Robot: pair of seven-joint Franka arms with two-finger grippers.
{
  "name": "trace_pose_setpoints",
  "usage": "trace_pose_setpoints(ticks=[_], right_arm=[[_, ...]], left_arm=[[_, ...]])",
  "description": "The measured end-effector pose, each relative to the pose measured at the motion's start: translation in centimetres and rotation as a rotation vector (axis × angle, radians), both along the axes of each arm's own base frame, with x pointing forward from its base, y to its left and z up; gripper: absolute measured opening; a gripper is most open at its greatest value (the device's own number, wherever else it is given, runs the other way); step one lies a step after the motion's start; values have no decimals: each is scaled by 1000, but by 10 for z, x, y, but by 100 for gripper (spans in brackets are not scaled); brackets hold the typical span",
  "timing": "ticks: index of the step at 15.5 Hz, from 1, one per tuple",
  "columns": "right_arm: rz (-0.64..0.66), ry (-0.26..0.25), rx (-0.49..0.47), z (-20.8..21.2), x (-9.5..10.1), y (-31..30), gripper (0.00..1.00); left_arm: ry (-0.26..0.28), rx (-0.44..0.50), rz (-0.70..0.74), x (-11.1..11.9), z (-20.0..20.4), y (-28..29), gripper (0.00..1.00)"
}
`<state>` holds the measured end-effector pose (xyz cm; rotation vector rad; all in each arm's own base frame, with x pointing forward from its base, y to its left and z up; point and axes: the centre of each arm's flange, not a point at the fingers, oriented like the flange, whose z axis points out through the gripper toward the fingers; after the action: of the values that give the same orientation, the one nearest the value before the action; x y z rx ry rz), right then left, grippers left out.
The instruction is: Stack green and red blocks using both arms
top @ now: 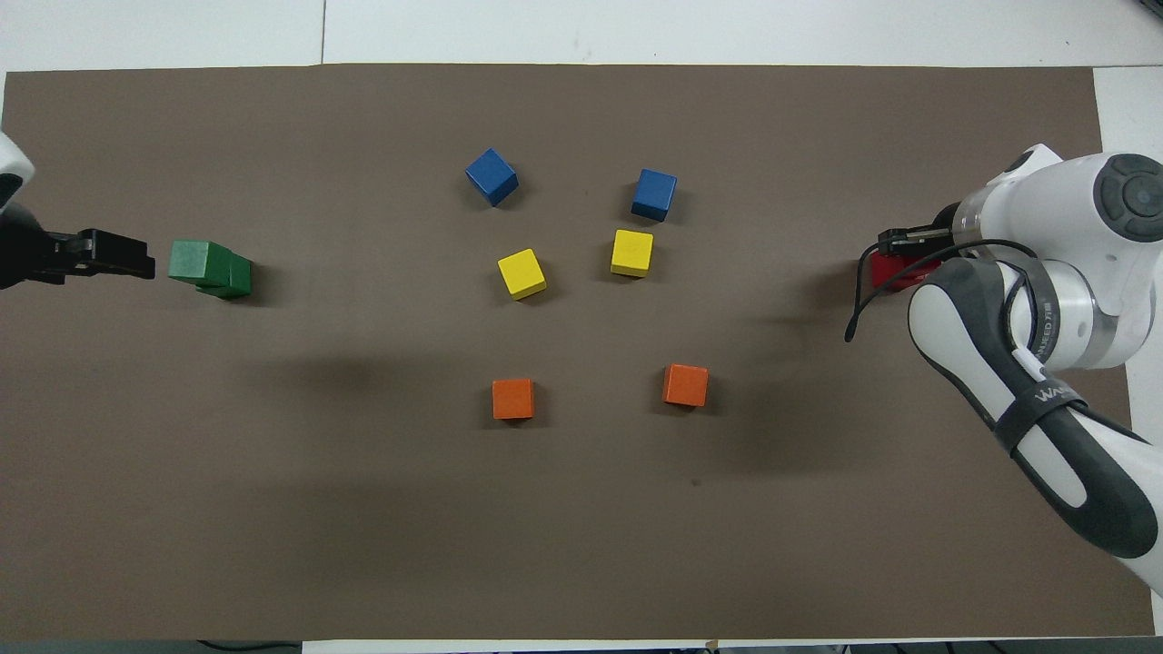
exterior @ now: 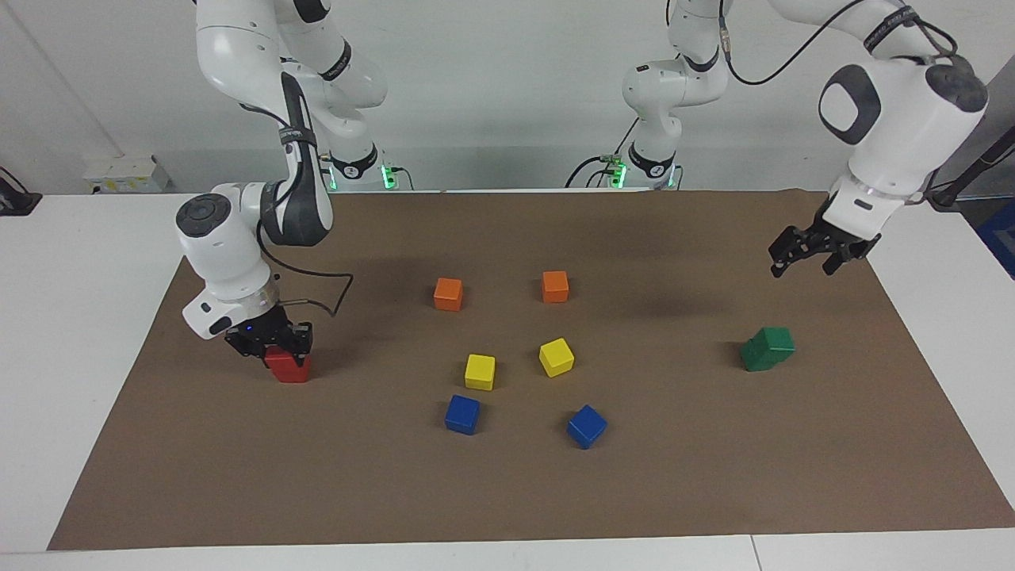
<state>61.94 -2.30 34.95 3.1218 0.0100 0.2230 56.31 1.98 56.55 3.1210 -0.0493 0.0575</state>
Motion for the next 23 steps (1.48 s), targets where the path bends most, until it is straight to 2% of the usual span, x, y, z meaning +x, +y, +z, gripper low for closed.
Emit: trace_pose_setpoints(ticks=[2,4,7,9,12,14,17,20,23], right_arm=[[0,-1,0,0,0,0,78],[0,-2,0,1,0,0,99],[3,0,0,6,2,2,100],[7,47,-1,26,6,5,100],[19,128,-6,93,7,13,100],[28,157,-14,142,-8,21,100],[27,192,-28,197,-43,25,100],[23,233,-36,222,-67,26,100],[24,277,-38,229,-78,28,100]], left_arm=[[20,0,-3,-17,36,-1,100],[31,0,-4,-24,55,-2,100],[47,-1,-5,-26,58,-2,100],[59,-1,-5,-29,61,-2,100],[76,-2,-6,-34,75,-2,100],[82,-2,-7,-37,81,-3,100],[92,-2,-12,-38,81,-5,100],[99,-2,-18,-33,74,-8,100],[123,-3,-31,-23,52,-15,100]])
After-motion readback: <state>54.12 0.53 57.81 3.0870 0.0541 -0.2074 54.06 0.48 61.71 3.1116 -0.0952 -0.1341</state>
